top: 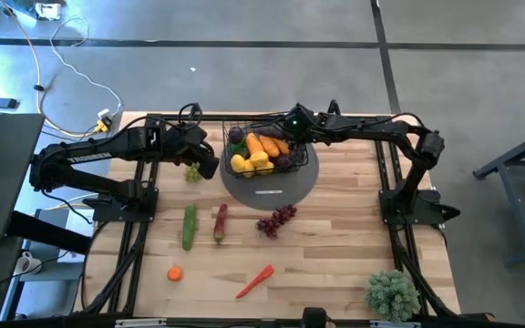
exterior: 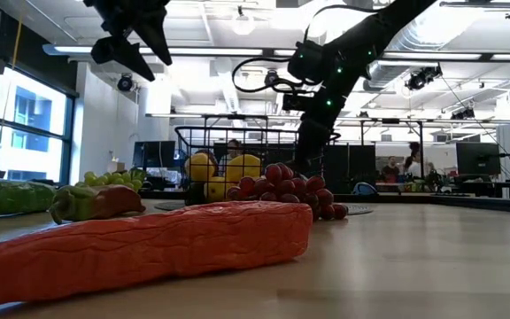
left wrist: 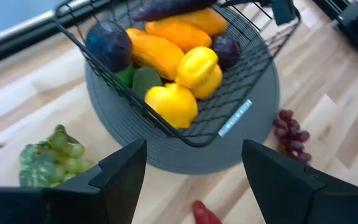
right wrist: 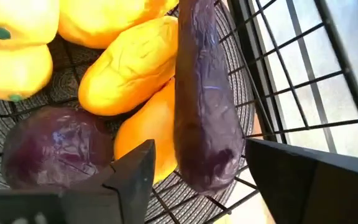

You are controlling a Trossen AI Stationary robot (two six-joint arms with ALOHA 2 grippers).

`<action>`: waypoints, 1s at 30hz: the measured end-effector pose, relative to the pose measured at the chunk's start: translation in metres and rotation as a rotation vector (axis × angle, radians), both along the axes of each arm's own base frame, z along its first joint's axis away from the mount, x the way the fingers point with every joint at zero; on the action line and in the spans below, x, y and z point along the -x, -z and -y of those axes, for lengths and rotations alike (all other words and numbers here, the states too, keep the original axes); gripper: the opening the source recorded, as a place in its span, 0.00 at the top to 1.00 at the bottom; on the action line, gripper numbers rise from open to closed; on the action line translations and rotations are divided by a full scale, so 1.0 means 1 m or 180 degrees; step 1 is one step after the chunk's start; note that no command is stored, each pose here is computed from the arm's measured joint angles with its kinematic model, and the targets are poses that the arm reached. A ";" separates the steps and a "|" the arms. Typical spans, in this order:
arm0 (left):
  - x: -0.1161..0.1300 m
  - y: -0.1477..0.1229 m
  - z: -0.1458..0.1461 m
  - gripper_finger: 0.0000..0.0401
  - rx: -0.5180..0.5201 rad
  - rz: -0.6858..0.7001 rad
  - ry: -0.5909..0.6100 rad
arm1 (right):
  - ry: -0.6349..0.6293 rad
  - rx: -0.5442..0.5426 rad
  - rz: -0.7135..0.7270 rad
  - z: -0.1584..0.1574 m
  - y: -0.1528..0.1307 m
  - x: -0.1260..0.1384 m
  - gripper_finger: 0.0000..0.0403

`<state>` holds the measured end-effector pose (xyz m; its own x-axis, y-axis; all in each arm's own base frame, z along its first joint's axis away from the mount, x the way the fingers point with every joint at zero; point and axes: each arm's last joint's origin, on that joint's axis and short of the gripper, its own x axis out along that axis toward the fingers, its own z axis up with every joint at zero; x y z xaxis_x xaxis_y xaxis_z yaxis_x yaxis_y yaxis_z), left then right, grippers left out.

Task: Build produce basket
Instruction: Put the cucumber into the wire basket

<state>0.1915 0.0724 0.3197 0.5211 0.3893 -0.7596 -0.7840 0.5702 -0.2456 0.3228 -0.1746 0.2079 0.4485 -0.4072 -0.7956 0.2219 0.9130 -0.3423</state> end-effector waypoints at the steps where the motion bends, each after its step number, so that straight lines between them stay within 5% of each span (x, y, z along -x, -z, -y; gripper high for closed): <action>1: 0.000 0.000 0.000 0.36 0.0034 0.0012 0.0028 | 0.0009 0.0002 0.0016 0.000 -0.002 0.000 0.42; 12: 0.005 0.006 0.010 0.36 0.0392 -0.0180 -0.0058 | 0.0258 -0.0064 0.0335 -0.006 -0.022 0.005 0.41; 19: 0.009 0.011 0.031 0.36 0.0738 -0.0303 -0.0373 | 0.0255 -0.0090 0.0482 -0.023 -0.034 0.002 0.41; 30: 0.008 0.013 0.071 0.36 0.0996 -0.0305 -0.0359 | 0.0409 -0.0208 0.0597 -0.063 -0.051 0.002 0.41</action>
